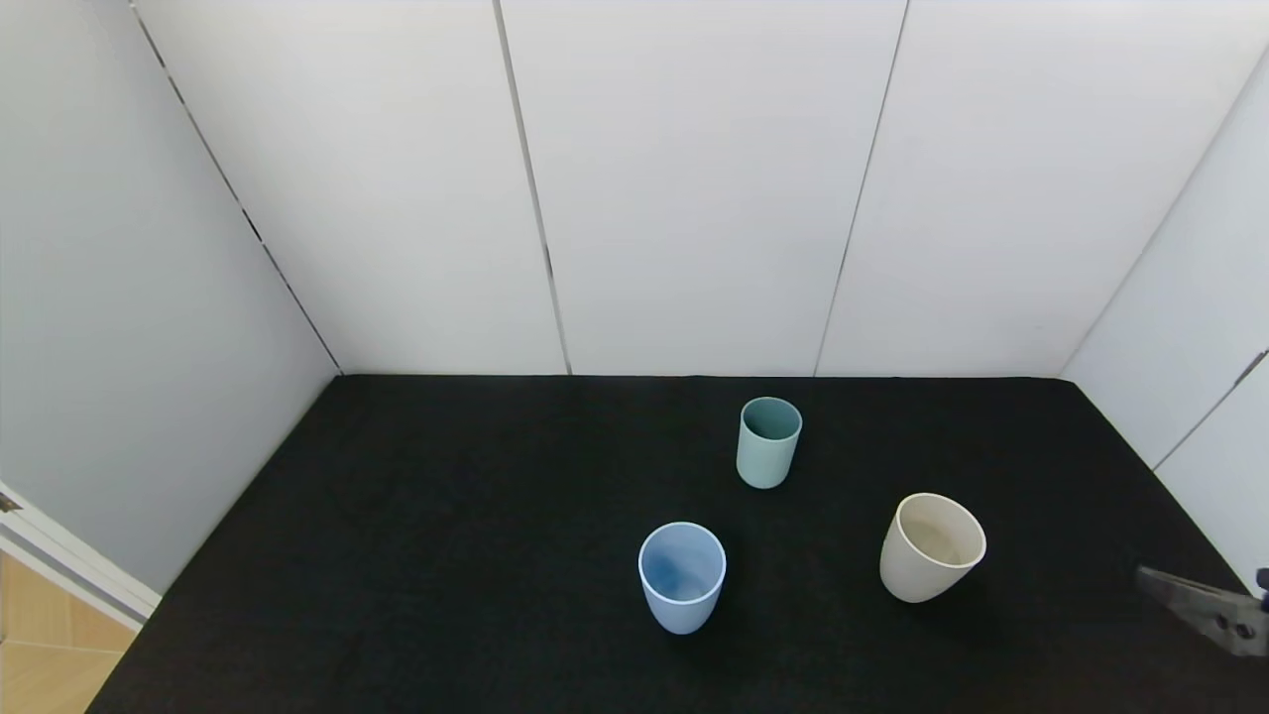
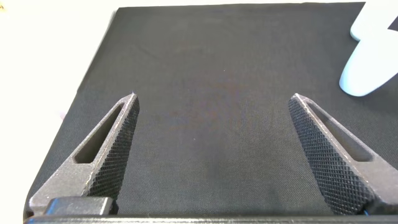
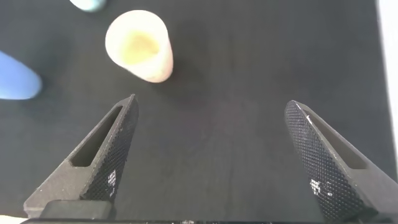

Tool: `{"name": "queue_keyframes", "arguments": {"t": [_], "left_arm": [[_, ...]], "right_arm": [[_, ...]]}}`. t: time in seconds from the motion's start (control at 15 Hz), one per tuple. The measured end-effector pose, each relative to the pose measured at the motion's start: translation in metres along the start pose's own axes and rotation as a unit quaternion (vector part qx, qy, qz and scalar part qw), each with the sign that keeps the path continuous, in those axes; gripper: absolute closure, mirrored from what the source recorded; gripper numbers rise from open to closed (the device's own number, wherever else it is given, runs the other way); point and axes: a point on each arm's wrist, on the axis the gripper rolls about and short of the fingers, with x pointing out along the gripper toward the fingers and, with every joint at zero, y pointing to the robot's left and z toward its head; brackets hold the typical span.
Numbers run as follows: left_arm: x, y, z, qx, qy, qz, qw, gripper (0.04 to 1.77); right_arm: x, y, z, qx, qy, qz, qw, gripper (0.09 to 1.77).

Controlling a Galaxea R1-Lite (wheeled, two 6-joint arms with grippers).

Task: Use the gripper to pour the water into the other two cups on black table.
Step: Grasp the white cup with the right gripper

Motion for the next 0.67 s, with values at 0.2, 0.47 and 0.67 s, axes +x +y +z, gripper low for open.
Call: {"name": "queue_keyframes", "arguments": {"t": [0.2, 0.47, 0.67], "left_arm": [[0.000, 0.000, 0.000, 0.000, 0.000, 0.000, 1.0000, 0.09], [0.000, 0.000, 0.000, 0.000, 0.000, 0.000, 1.0000, 0.09], [0.000, 0.000, 0.000, 0.000, 0.000, 0.000, 1.0000, 0.09]], "right_arm": [[0.044, 0.000, 0.000, -0.002, 0.038, 0.002, 0.999, 0.15], [0.086, 0.014, -0.023, -0.024, 0.036, 0.041, 0.998, 0.15], [0.099, 0.025, -0.046, -0.030, 0.045, 0.068, 0.996, 0.15]]}}
